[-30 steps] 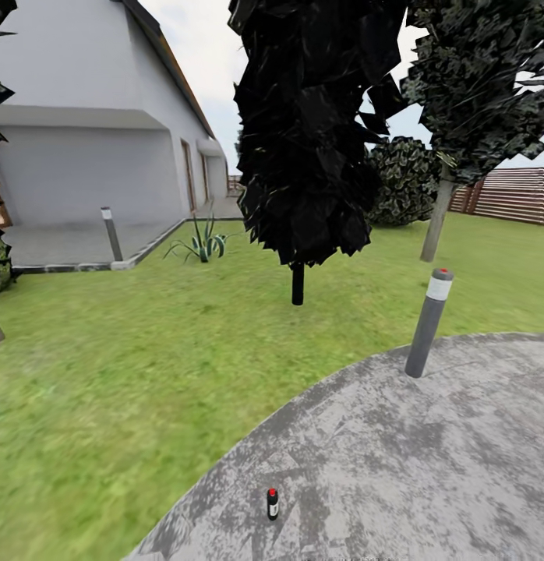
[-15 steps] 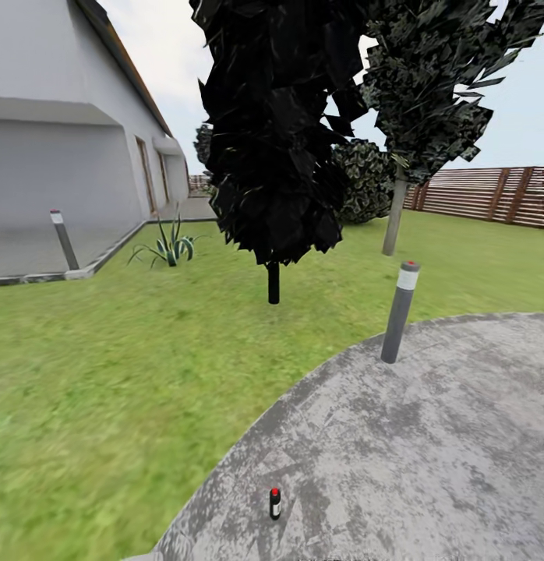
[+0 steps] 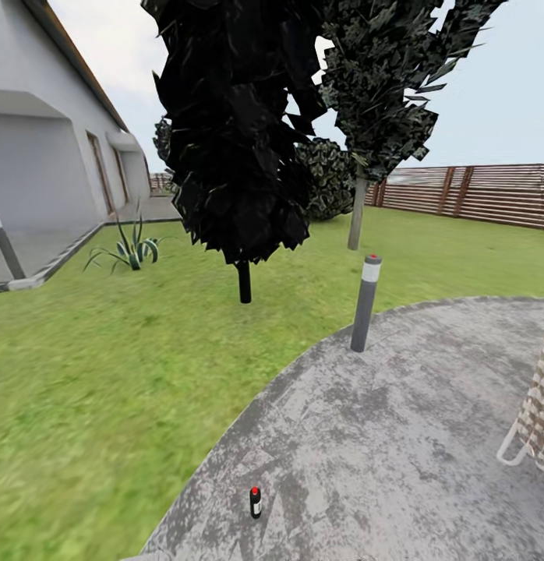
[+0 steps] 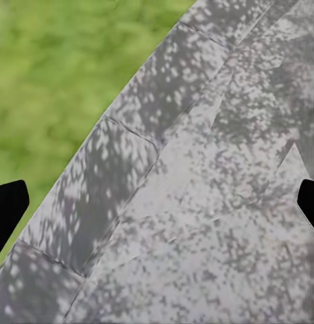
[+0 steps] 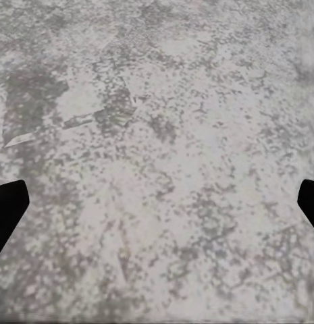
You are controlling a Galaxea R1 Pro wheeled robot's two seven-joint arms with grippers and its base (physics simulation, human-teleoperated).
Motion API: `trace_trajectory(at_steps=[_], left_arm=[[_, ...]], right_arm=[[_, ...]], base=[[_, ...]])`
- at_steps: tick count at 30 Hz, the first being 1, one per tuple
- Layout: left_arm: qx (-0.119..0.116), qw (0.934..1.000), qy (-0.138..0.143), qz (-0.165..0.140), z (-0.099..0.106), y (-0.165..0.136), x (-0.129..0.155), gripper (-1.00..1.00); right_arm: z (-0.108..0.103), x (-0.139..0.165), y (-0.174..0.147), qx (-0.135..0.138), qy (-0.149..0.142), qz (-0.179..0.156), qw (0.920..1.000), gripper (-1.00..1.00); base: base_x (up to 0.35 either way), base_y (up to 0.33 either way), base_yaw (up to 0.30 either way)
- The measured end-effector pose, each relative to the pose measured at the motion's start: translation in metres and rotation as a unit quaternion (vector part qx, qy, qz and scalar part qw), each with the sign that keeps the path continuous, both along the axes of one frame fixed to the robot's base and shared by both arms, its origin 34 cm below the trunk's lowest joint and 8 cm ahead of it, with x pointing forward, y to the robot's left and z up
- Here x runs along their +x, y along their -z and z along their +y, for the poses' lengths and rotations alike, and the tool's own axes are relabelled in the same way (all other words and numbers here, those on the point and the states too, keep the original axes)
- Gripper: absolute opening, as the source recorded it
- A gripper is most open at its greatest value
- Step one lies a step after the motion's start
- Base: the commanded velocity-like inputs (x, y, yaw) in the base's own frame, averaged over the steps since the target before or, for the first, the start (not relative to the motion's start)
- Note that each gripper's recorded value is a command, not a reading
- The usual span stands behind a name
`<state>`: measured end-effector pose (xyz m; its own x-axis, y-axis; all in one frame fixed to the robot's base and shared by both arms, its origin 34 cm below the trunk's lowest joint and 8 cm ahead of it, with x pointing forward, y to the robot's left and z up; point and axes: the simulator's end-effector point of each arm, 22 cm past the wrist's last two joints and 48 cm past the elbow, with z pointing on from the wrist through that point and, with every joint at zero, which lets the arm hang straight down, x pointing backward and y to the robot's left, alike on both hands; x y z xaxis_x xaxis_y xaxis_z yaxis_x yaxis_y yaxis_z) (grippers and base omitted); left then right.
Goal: In the garden, pick up the pesticide atomizer on the floor and spray pesticide onto both trees until each tree trunk is fully covered.
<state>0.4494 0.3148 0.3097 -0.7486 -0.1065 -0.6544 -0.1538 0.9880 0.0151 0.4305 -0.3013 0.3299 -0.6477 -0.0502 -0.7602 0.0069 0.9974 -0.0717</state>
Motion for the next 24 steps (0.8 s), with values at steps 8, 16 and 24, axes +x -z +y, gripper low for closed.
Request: trace_trajectory(at_steps=[8,16,24], left_arm=[[0.0,1.0,0.0,0.005,0.0,0.0032,-0.0028,1.0],[0.0,1.0,0.0,0.01,0.0001,0.0065,-0.0058,1.0],[0.0,0.9999,0.0,0.015,-0.0001,0.01,-0.0089,1.0]], right_arm=[[0.0001,-0.0026,0.003,0.0,0.0,0.005,1.0,1.0],[0.0002,-0.0055,0.0063,0.0,0.0,0.01,1.0,1.0],[0.0002,-0.0085,0.0096,0.0,0.0,0.015,0.9999,1.0]], base=[[0.0,0.0,-0.224],[0.0,0.145,-0.2],[0.0,0.288,-0.195]])
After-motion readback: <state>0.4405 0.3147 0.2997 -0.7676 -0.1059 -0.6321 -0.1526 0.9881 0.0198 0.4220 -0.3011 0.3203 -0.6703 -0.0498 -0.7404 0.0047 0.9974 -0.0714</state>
